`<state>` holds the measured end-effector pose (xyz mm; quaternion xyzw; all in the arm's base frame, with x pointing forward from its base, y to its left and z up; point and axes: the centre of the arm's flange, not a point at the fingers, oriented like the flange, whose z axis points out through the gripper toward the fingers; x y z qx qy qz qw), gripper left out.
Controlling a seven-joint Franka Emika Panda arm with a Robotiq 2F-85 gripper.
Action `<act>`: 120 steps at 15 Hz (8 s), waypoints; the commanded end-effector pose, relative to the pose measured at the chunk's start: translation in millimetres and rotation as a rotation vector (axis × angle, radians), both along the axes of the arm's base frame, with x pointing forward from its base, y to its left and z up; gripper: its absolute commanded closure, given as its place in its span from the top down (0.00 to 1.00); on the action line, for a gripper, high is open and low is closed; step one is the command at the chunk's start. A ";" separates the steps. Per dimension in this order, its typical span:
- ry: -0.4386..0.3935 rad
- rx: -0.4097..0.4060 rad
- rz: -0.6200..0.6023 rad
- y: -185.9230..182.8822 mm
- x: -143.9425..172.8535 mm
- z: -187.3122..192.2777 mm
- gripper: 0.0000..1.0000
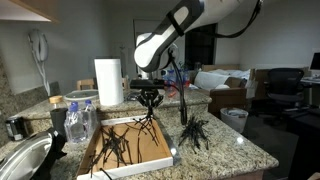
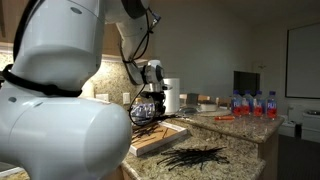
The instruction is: Remove the zip ties from the box
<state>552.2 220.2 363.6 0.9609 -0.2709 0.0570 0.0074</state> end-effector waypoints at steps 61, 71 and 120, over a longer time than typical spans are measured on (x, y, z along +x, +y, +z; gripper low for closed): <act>-0.141 0.123 0.069 -103.8 -39.3 38.6 1.00; -0.020 0.032 0.468 71.4 33.2 40.4 1.00; 0.157 0.099 0.289 187.6 83.8 -137.2 0.81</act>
